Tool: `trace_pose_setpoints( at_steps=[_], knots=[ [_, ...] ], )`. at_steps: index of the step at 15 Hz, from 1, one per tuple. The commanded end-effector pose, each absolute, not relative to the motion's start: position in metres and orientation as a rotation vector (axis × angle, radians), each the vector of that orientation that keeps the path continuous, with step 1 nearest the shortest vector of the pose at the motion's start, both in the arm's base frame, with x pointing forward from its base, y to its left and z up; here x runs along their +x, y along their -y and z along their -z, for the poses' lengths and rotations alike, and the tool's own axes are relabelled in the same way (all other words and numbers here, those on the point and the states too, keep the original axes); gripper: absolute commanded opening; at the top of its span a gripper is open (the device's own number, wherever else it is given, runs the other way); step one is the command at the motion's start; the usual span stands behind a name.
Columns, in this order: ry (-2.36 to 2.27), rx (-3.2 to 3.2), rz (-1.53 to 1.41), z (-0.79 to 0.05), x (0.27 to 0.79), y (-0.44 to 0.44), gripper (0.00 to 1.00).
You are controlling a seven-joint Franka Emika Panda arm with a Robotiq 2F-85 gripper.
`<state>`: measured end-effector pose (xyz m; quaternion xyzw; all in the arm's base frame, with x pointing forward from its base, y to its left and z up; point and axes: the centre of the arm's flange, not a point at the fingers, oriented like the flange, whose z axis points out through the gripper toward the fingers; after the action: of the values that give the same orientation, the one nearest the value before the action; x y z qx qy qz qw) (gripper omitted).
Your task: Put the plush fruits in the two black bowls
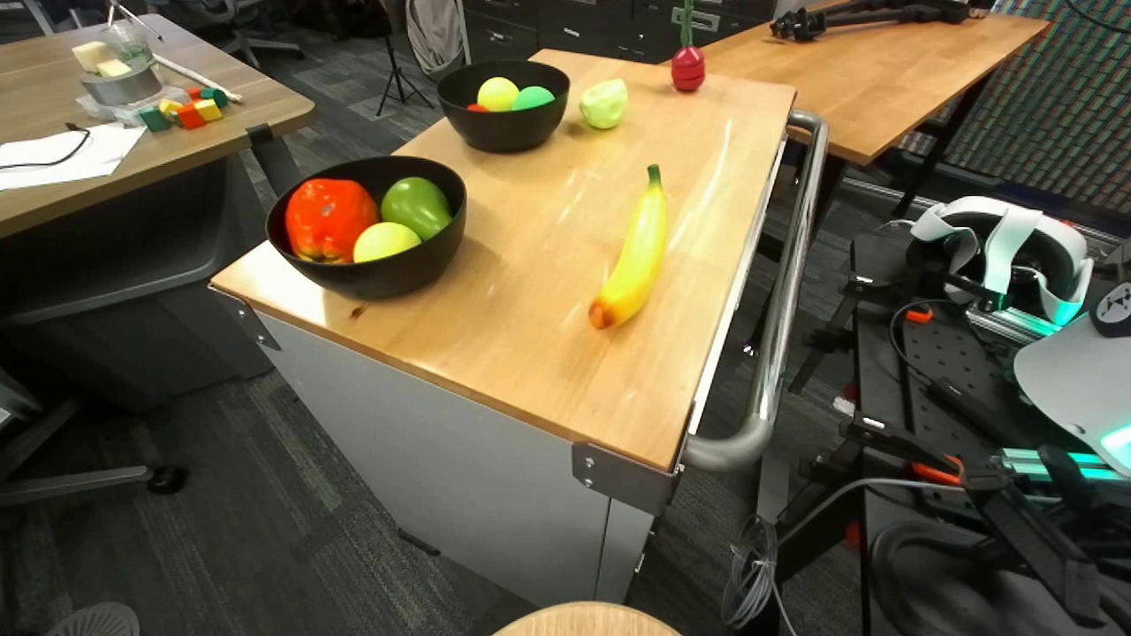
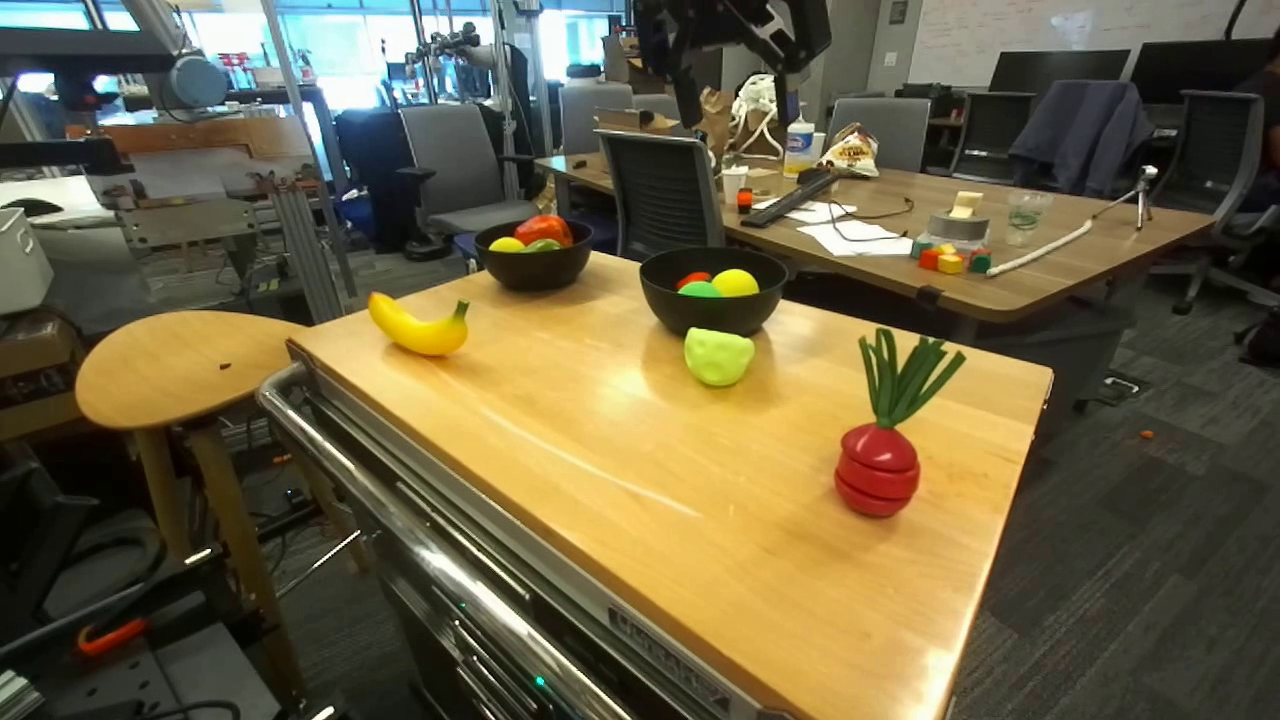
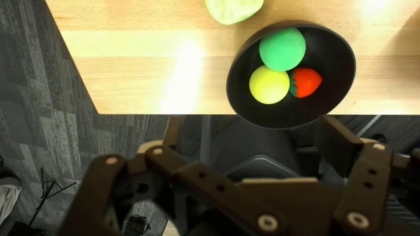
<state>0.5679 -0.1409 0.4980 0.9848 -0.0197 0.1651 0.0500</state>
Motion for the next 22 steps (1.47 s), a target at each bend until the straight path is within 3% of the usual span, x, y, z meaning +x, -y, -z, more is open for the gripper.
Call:
trace_pose_setpoints(
  at_steps=[1,10,13,22],
  knots=[
    [0.065,2.995,-0.425,-0.504,0.559,0.163,1.0],
    [0.458,3.007,-0.016,-0.486,0.509,0.298,1.0],
    [0.604,3.059,0.09,-0.469,0.52,0.307,1.0],
    [0.898,2.985,0.037,-0.42,0.574,0.32,1.0]
  ],
)
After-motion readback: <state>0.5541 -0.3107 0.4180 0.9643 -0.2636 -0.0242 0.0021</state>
